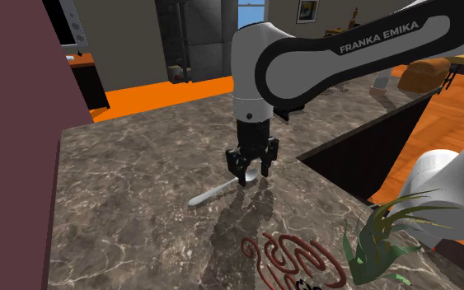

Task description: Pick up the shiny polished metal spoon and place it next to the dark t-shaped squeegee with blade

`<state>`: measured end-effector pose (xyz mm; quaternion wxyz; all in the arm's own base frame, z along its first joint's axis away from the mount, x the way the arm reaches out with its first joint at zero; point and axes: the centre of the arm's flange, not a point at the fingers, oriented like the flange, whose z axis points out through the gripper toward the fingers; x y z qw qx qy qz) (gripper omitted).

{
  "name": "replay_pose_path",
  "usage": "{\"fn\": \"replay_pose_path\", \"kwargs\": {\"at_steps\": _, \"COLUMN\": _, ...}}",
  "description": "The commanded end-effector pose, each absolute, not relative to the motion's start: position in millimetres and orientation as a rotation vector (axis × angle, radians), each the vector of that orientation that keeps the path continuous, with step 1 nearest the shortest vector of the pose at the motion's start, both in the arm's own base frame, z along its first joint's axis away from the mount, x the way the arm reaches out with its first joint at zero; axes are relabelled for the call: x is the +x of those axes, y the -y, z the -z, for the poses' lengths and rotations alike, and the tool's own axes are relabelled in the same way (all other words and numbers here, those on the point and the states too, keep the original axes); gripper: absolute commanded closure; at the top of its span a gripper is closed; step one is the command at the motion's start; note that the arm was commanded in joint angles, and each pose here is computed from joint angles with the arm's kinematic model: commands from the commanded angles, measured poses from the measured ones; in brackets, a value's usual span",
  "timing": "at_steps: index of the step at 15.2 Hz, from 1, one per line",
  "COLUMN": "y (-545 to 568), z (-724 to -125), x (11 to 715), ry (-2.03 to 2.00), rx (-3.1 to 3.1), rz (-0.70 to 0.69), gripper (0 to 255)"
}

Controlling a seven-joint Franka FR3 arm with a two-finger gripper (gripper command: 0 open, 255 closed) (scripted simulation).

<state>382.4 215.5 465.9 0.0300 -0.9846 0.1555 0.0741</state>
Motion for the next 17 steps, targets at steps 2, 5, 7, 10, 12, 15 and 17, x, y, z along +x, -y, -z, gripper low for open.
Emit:
{"fn": "replay_pose_path", "kwargs": {"at_steps": 2, "y": -215.6, "z": -465.8, "x": 382.4, "ry": -0.479, "rx": -3.035, "rz": -0.229, "gripper": 255}}
{"fn": "replay_pose_path", "kwargs": {"at_steps": 5, "y": -215.6, "z": -476.3, "x": 382.3, "ry": -0.479, "rx": -3.036, "rz": -0.229, "gripper": 255}}
{"fn": "replay_pose_path", "kwargs": {"at_steps": 7, "y": -215.6, "z": -486.9, "x": 382.4, "ry": -0.479, "rx": -3.035, "rz": -0.229, "gripper": 255}}
{"fn": "replay_pose_path", "kwargs": {"at_steps": 10, "y": -215.6, "z": -502.7, "x": 382.4, "ry": -0.479, "rx": -3.035, "rz": -0.229, "gripper": 255}}
{"fn": "replay_pose_path", "kwargs": {"at_steps": 12, "y": -215.6, "z": -513.3, "x": 382.4, "ry": -0.479, "rx": -3.035, "rz": -0.229, "gripper": 255}}
{"fn": "replay_pose_path", "kwargs": {"at_steps": 15, "y": -215.6, "z": -529.1, "x": 382.4, "ry": -0.479, "rx": -3.035, "rz": -0.229, "gripper": 255}}
{"fn": "replay_pose_path", "kwargs": {"at_steps": 17, "y": -215.6, "z": -539.7, "x": 382.4, "ry": -0.479, "rx": -3.035, "rz": -0.229, "gripper": 255}}
